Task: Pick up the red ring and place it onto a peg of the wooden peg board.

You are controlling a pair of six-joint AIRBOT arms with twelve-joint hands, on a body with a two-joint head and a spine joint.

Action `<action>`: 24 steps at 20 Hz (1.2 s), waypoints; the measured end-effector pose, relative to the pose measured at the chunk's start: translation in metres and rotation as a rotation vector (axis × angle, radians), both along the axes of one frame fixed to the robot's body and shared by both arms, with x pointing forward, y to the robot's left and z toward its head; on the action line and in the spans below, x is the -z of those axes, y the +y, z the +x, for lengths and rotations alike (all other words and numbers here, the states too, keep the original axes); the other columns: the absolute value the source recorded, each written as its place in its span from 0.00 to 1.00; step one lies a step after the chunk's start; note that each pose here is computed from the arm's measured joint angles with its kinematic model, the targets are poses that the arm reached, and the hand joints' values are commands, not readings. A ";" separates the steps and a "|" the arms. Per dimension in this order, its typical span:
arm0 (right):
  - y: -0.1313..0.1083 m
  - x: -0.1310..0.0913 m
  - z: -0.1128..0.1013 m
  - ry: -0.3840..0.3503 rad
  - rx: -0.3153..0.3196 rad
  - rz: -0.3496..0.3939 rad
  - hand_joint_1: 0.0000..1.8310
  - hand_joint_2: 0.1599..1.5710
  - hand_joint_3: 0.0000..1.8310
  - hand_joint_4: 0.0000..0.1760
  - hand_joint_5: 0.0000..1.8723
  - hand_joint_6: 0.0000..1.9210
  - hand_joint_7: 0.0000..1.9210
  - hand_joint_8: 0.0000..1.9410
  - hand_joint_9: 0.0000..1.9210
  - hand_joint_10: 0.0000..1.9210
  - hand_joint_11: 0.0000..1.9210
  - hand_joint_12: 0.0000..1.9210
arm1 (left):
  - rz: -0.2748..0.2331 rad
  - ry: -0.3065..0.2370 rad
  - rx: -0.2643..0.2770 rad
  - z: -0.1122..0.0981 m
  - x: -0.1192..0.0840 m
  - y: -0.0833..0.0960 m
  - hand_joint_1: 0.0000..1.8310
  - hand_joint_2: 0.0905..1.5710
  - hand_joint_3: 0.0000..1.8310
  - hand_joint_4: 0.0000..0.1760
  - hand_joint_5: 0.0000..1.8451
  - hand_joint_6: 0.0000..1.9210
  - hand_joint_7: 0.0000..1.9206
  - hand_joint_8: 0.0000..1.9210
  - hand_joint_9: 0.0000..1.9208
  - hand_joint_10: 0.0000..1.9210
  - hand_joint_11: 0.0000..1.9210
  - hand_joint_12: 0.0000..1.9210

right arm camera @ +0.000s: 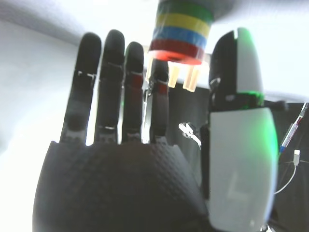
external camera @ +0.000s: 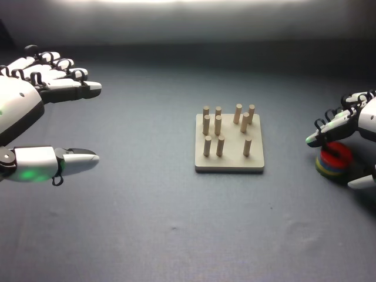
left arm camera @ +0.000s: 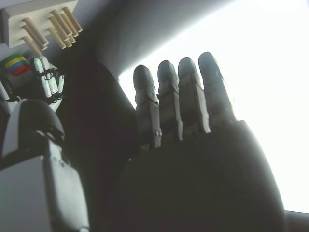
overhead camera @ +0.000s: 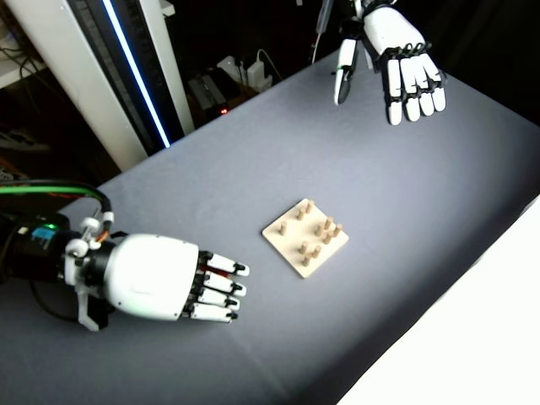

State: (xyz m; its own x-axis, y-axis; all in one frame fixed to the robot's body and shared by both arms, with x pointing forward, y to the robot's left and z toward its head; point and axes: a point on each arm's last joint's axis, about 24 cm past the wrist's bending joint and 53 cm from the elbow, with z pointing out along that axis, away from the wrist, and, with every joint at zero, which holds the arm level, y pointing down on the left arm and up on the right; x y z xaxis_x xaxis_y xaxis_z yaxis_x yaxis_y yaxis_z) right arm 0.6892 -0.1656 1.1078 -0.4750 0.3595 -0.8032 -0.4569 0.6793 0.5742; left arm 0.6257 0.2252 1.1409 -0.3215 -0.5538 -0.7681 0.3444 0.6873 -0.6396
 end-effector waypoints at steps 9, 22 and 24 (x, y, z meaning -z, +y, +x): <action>-0.001 0.000 0.003 0.001 0.007 -0.001 0.69 0.64 0.00 0.00 0.53 0.36 0.60 0.38 0.60 0.04 0.40 0.52 | -0.010 0.008 0.004 0.000 0.003 -0.002 0.27 0.64 0.00 0.00 0.24 0.00 0.19 0.00 0.11 0.00 0.00 0.15; 0.028 -0.035 -0.007 -0.077 -0.067 0.093 0.71 0.62 0.00 0.00 0.57 0.41 0.68 0.23 0.60 0.34 0.47 0.57 | -0.021 0.012 -0.013 -0.001 0.003 0.002 0.30 0.63 0.00 0.17 0.23 0.00 0.18 0.00 0.12 0.00 0.00 0.16; 0.040 -0.060 -0.005 -0.131 -0.089 0.148 0.71 0.63 0.00 0.00 0.57 0.36 0.63 0.38 0.57 0.41 0.45 0.62 | -0.019 0.019 -0.019 -0.003 0.005 0.005 0.31 0.63 0.00 0.16 0.23 0.00 0.17 0.00 0.11 0.00 0.00 0.15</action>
